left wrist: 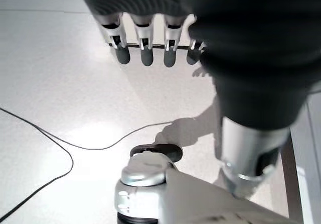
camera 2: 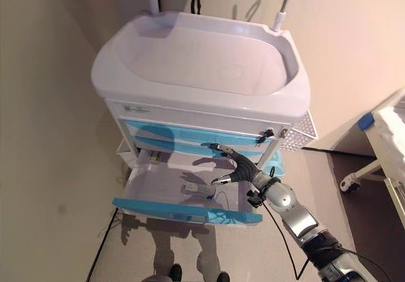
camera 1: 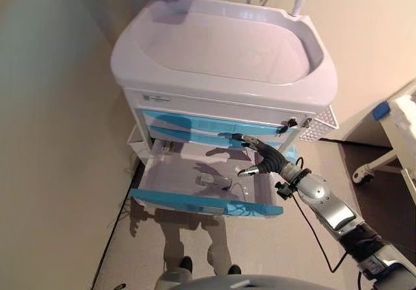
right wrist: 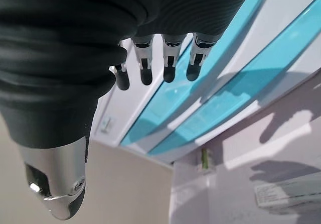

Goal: Open the drawer and pick up the medicine

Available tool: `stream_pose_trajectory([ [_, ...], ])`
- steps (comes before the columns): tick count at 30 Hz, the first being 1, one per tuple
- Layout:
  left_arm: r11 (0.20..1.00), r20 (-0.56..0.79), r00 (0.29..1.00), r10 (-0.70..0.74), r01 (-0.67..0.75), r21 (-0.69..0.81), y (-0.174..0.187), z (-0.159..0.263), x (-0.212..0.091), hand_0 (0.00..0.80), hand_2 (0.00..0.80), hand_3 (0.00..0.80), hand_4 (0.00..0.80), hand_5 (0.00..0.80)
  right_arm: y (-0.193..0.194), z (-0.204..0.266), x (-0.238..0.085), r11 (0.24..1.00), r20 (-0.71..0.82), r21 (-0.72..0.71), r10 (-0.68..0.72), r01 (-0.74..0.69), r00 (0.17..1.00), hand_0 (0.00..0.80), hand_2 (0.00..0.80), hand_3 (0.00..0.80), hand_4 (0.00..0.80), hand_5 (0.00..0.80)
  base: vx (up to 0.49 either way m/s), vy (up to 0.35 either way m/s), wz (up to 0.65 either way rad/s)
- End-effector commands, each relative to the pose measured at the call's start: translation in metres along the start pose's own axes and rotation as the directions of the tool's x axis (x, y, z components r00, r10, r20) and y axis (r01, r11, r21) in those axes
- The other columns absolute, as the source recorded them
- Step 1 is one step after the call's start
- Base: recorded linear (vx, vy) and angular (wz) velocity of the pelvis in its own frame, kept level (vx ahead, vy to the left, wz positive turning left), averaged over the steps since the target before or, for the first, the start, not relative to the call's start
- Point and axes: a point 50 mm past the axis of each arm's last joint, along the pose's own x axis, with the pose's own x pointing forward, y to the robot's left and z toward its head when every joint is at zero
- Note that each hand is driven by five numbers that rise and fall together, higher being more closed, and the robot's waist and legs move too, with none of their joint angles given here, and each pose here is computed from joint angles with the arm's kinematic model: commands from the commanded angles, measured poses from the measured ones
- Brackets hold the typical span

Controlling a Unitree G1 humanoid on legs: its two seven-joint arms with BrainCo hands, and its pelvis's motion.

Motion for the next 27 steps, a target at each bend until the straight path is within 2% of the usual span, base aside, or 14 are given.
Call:
stream_pose_trajectory([
  [1, 1.0, 0.012, 1.0, 0.021, -0.021, -0.009, 0.005, 0.006, 0.002, 0.0, 0.0, 0.0, 0.0, 0.0, 0.005, 0.013, 0.014, 0.999, 0.054, -0.035, 0.025, -0.024, 0.998, 0.0, 0.0, 0.0, 0.0, 0.0, -0.009, -0.047, 0.06],
  [9, 0.999, 0.017, 1.0, 0.026, -0.025, -0.037, 0.003, 0.008, 0.002, 0.0, 0.0, 0.0, 0.0, 0.0, 0.022, -0.026, 0.022, 0.999, -0.127, -0.047, 0.005, -0.011, 0.992, 0.0, 0.0, 0.0, 0.0, 0.0, 0.007, -0.054, 0.08],
  [18, 0.999, -0.021, 0.999, 0.037, -0.038, -0.007, 0.006, 0.0, 0.001, 0.0, 0.0, 0.0, 0.0, 0.0, 0.036, -0.074, 0.023, 0.98, -0.366, -0.197, -0.09, 0.017, 0.926, 0.0, 0.0, 0.0, 0.0, 0.0, 0.003, -0.04, 0.13],
  [27, 0.999, 0.056, 0.998, 0.036, -0.037, 0.023, -0.001, 0.021, 0.004, 0.0, 0.0, 0.0, 0.0, 0.0, 0.037, -0.094, 0.026, 0.932, -0.456, -0.362, -0.164, -0.013, 0.875, 0.0, 0.0, 0.0, 0.0, 0.0, -0.006, -0.018, 0.13],
])
